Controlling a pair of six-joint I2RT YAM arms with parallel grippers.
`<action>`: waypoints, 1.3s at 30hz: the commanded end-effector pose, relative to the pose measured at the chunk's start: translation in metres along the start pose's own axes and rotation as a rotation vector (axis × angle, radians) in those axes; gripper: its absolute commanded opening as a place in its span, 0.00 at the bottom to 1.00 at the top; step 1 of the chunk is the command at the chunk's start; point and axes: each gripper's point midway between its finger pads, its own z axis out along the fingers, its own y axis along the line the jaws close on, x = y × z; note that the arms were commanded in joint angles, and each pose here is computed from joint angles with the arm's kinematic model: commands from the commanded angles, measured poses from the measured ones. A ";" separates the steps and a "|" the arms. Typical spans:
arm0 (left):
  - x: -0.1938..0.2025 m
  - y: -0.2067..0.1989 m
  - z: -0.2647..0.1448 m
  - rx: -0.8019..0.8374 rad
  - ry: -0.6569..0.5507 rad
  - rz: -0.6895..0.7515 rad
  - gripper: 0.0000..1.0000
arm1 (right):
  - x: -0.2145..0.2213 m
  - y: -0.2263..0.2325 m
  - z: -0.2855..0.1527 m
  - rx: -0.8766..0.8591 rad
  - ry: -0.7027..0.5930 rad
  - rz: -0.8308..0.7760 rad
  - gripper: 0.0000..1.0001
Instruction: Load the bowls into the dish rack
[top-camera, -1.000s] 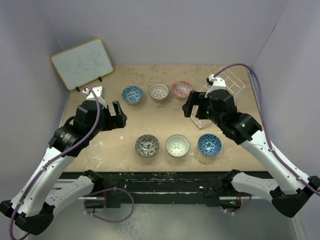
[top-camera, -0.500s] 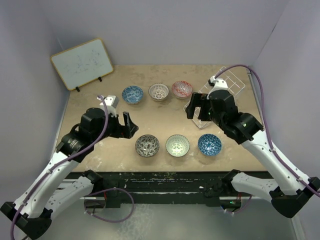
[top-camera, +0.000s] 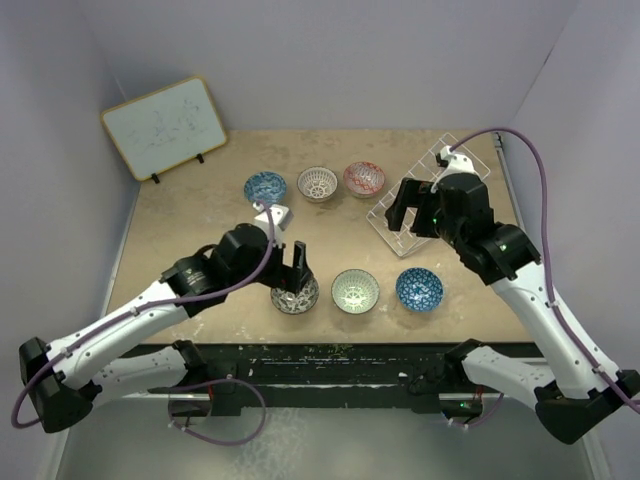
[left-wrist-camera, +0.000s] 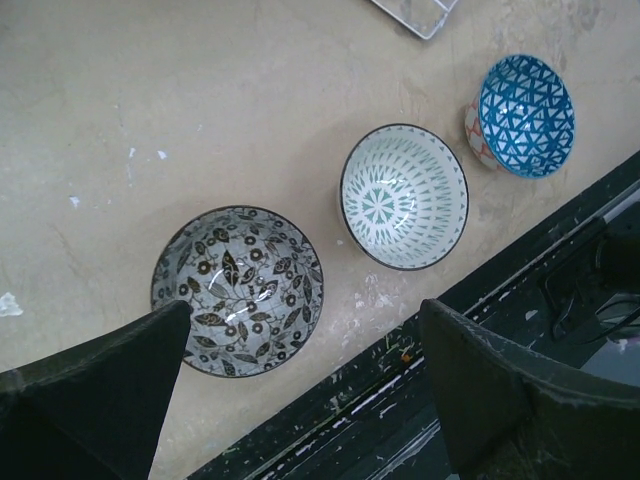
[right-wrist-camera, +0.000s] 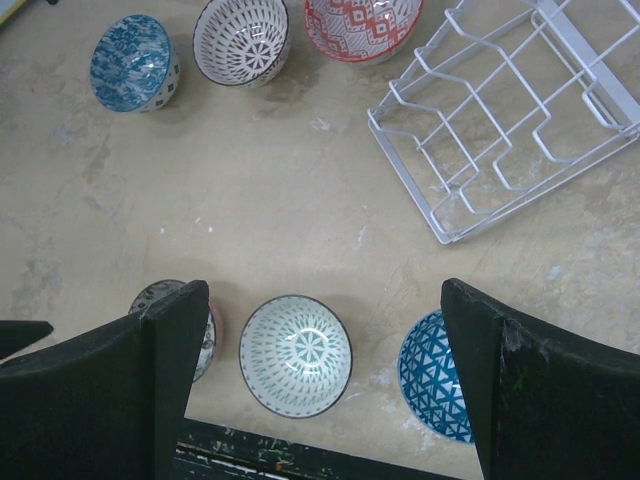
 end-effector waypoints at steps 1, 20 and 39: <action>-0.004 -0.018 0.014 -0.020 -0.059 -0.003 0.99 | -0.023 0.009 -0.009 -0.034 -0.057 -0.021 1.00; 0.070 -0.019 0.044 -0.153 -0.073 0.106 0.80 | -0.066 0.019 -0.048 -0.068 -0.119 -0.045 1.00; 0.111 -0.024 0.077 -0.069 0.017 0.261 0.60 | -0.058 0.012 -0.044 -0.048 -0.116 -0.054 1.00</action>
